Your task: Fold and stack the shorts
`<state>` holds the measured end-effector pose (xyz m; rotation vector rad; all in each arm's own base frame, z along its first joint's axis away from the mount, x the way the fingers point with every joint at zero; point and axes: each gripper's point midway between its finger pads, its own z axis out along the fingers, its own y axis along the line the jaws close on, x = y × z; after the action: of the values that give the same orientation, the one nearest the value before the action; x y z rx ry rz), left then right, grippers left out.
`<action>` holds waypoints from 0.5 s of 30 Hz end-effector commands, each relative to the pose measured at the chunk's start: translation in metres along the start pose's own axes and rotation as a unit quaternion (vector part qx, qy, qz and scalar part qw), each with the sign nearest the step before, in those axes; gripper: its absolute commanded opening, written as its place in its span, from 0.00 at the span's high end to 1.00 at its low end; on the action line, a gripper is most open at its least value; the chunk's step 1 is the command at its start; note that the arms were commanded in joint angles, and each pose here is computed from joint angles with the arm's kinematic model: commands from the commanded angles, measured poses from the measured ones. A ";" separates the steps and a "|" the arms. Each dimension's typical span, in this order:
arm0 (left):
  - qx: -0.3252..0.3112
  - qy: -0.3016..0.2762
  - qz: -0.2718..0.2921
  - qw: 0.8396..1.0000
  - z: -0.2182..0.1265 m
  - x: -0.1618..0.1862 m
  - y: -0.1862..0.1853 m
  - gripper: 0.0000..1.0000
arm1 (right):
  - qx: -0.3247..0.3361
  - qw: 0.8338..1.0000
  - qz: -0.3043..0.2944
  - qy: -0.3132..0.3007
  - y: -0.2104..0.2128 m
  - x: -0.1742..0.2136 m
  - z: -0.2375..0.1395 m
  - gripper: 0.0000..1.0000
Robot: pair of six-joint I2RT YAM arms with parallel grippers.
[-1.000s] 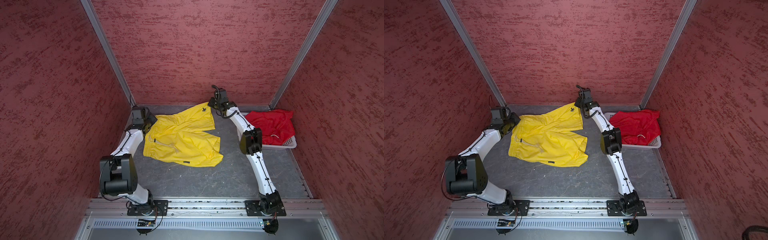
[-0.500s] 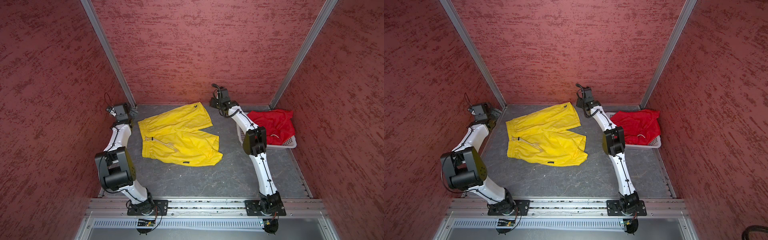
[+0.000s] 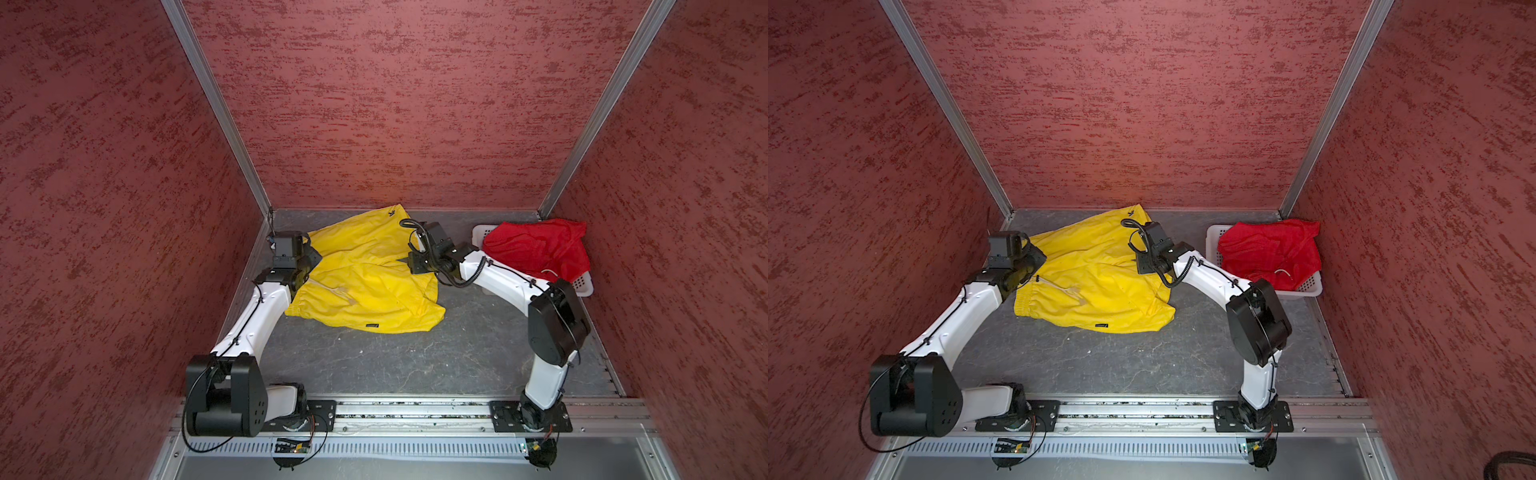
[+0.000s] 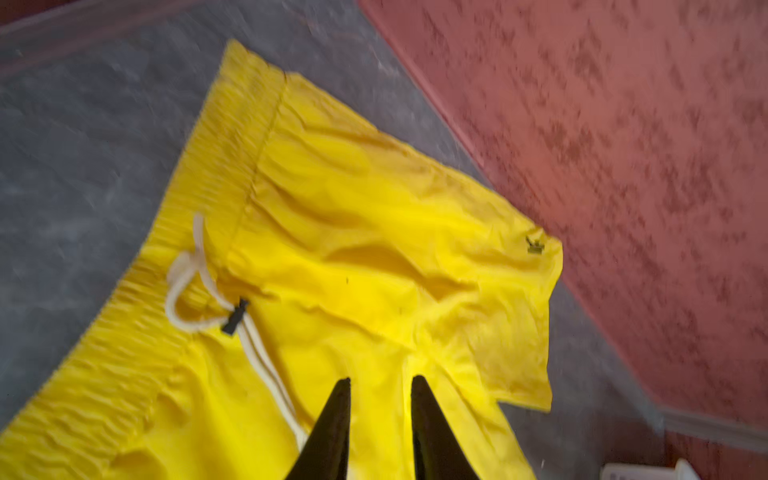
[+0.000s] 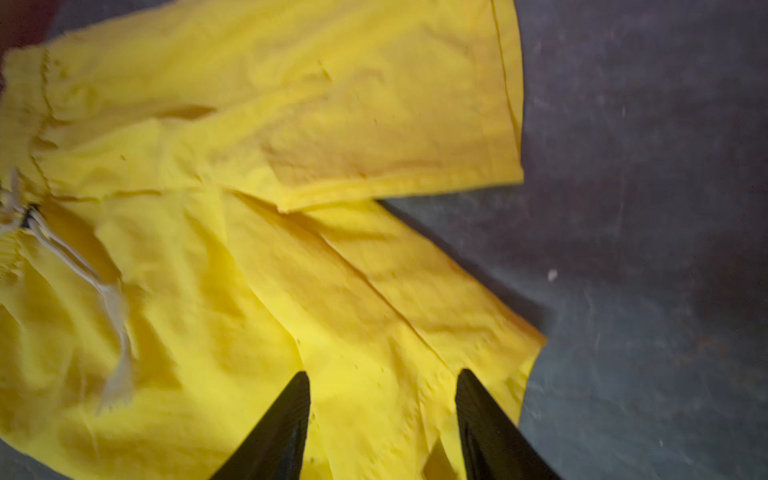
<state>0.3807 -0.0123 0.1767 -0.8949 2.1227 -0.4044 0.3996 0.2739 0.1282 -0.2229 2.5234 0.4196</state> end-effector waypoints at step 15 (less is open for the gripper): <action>-0.013 0.160 0.097 0.982 0.006 0.173 0.015 0.79 | -0.149 0.962 0.224 0.038 -0.006 0.057 0.041 0.44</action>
<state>0.2973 -0.1213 0.0778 -0.6510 2.5004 -0.4374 0.3591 0.2724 0.0581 0.1350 2.6394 0.8483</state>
